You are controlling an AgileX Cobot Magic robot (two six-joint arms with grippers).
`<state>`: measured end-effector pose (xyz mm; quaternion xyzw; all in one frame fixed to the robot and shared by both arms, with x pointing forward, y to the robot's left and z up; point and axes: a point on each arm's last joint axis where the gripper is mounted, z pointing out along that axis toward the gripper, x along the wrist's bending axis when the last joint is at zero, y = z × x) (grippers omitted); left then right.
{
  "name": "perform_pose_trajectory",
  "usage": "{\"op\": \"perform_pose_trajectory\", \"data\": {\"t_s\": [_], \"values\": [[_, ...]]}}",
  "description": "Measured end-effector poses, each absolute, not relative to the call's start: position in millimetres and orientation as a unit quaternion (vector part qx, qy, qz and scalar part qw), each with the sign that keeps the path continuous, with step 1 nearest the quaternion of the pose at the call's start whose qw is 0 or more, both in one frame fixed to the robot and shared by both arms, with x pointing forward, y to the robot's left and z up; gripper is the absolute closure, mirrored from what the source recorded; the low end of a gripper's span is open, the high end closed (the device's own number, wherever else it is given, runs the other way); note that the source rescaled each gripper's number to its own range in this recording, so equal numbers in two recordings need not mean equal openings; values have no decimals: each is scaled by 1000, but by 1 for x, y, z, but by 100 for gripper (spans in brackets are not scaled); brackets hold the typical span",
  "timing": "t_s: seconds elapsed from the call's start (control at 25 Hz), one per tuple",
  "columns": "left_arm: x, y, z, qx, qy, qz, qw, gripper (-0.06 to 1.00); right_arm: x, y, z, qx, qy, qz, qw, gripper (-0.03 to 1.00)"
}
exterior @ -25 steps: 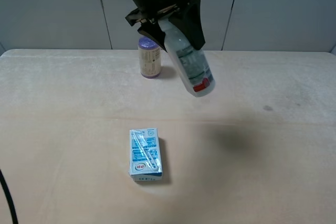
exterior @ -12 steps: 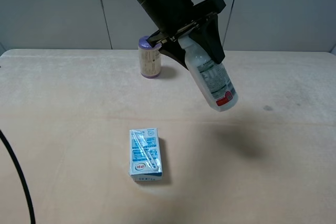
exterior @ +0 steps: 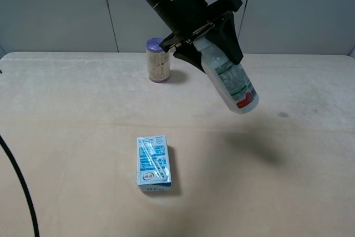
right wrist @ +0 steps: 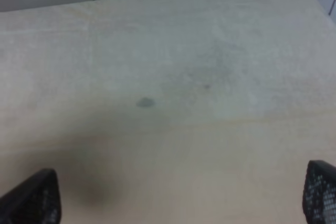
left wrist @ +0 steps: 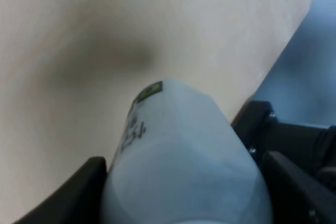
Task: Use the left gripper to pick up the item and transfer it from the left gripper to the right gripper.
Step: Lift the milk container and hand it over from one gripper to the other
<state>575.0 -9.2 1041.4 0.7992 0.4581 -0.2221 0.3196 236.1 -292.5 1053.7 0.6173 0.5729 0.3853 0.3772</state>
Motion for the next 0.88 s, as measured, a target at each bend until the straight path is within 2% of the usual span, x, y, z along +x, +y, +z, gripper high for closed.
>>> {"op": "perform_pose_trajectory", "data": {"t_s": [0.28, 0.56, 0.88], "values": [[586, 1, 1045, 782, 468, -231, 340, 94, 259, -283, 1063, 598, 621, 405, 305, -3], [594, 11, 1047, 769, 472, -244, 355, 94, 305, -273, 1083, 511, 705, 406, 277, -3], [593, 10, 1049, 767, 463, -256, 362, 94, 373, -226, 1081, 369, 816, 378, 236, -3]]}}
